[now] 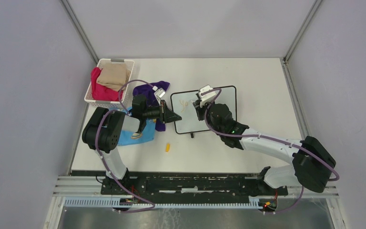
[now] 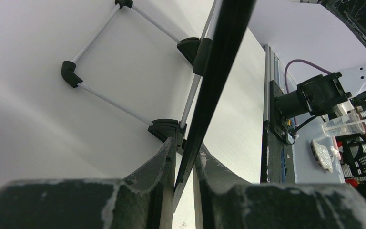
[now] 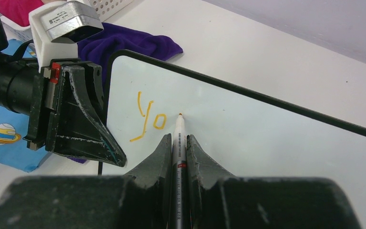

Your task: Write a sentence on the whiteboard

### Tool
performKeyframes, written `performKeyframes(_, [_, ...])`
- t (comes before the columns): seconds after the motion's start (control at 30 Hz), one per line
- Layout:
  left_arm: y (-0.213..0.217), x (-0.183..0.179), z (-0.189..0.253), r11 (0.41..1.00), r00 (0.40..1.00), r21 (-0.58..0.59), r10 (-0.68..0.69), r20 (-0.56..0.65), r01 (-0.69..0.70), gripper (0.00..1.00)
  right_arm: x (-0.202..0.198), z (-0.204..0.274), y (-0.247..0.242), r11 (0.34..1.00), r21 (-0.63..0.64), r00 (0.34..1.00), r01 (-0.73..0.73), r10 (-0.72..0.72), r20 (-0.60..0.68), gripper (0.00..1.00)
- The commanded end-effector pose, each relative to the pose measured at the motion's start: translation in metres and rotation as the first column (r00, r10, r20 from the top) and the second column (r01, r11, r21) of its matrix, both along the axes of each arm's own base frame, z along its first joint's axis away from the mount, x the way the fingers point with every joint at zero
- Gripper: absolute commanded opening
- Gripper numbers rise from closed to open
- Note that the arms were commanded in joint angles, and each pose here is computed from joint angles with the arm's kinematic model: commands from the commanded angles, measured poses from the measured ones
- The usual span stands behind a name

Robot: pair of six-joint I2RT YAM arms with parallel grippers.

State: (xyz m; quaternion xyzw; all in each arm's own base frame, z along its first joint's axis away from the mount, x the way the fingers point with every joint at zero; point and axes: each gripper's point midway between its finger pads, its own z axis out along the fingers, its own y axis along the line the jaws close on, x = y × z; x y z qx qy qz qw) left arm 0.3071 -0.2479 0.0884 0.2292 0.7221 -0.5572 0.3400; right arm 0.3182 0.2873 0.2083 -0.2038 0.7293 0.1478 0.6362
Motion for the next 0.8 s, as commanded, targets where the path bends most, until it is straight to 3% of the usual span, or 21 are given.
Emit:
performKeyframes(0.0, [-0.001, -0.003, -0.015, 0.999, 1.0, 0.052, 0.013, -0.021, -0.012, 0.02, 0.011, 0.025, 0.005, 0.998, 0.069, 0.999, 0.005, -0.008, 0.044, 0.0])
performKeyframes(0.77, [-0.002, -0.003, -0.017, 0.998, 1.0, 0.059, 0.01, -0.025, -0.009, 0.02, -0.006, -0.014, -0.022, 0.999, 0.032, 0.999, 0.04, -0.04, -0.011, 0.0])
